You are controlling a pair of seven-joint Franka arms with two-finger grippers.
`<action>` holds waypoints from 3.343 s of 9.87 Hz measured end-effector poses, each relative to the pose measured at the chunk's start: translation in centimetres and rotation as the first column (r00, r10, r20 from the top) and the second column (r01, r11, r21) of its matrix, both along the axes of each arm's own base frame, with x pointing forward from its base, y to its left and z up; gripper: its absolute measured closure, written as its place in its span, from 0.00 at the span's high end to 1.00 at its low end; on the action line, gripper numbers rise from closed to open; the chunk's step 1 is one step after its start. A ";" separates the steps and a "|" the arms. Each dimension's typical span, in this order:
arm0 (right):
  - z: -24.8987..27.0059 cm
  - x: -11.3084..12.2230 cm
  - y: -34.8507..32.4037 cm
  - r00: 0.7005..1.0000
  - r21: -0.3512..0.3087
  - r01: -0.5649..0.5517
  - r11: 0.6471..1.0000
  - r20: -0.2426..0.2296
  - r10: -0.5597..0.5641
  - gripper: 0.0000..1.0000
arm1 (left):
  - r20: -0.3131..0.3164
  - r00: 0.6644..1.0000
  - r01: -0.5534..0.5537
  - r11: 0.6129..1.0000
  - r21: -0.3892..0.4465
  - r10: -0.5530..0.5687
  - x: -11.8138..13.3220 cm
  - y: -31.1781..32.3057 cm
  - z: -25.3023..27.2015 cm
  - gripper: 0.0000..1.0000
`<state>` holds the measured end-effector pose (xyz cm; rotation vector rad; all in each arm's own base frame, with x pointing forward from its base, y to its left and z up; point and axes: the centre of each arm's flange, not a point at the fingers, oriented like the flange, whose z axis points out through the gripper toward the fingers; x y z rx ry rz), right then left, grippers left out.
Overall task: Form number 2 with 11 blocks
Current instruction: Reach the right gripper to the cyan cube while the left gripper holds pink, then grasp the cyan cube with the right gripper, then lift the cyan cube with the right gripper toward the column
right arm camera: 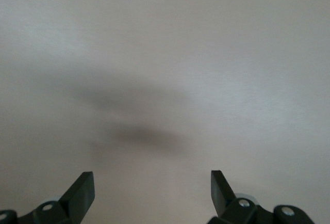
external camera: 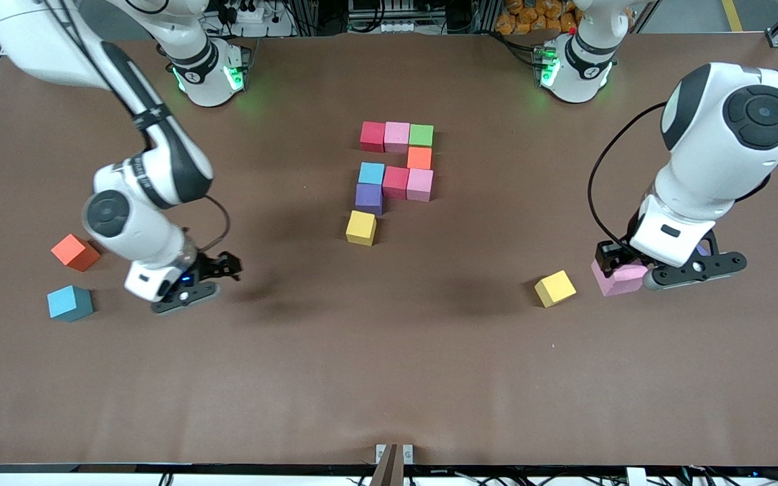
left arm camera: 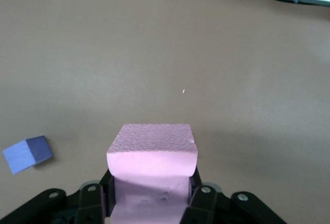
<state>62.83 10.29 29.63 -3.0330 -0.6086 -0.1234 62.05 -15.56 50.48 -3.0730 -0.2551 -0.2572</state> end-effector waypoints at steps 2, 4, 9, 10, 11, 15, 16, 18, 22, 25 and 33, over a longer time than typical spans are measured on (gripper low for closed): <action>-0.1 0.7 -7.7 0.994 -0.019 -0.109 0.994 0.005 0.109 1.00 | -0.006 1.000 0.001 1.000 0.008 -0.001 -0.4 -0.2 0.5 0.55; -0.2 0.4 -16.5 0.981 -0.036 -0.193 0.981 0.007 0.193 1.00 | -0.006 1.000 -0.011 1.000 0.002 0.011 -0.6 0.1 1.1 0.55; -2.1 1.3 -31.9 0.960 -0.121 -0.278 0.953 0.002 0.280 1.00 | -0.008 0.999 -0.036 0.999 -0.009 0.036 -1.2 0.9 2.6 0.55; -3.4 1.7 -33.8 0.960 -0.123 -0.280 0.952 -0.006 0.281 1.00 | -0.004 0.999 -0.035 0.999 -0.007 0.035 -1.4 0.7 3.1 0.55; -4.7 1.9 -35.0 0.960 -0.121 -0.279 0.952 -0.015 0.280 1.00 | -0.005 0.999 -0.033 0.999 -0.004 0.033 -1.6 0.5 3.3 0.55; -8.6 2.4 -35.9 0.966 -0.085 -0.259 0.962 -0.035 0.257 1.00 | 0.005 1.000 -0.019 1.000 -0.007 0.019 -1.9 -0.3 4.1 0.55; -9.2 2.1 -36.3 0.969 -0.078 -0.247 0.966 -0.043 0.244 1.00 | 0.015 1.000 -0.021 1.000 -0.010 0.021 -1.8 -0.3 4.6 0.55; -10.2 1.5 -37.4 0.973 -0.067 -0.226 0.972 -0.051 0.223 0.98 | 0.026 0.999 -0.022 1.000 -0.014 0.022 -1.7 -0.2 5.2 0.55; -10.2 1.5 -37.7 0.982 -0.061 -0.186 0.981 -0.057 0.183 0.60 | 0.026 0.999 -0.021 1.000 -0.014 0.022 -1.7 -0.3 5.2 0.55; -10.0 1.6 -37.0 0.980 -0.036 -0.186 0.982 -0.075 0.183 0.59 | 0.021 1.000 -0.021 1.000 -0.013 0.022 -1.8 -0.3 5.1 0.55; 0.7 5.6 -2.8 0.803 0.191 -0.570 0.799 -0.074 0.591 0.59 | 0.001 1.000 -0.029 1.000 -0.002 0.029 -2.2 -0.2 7.1 0.55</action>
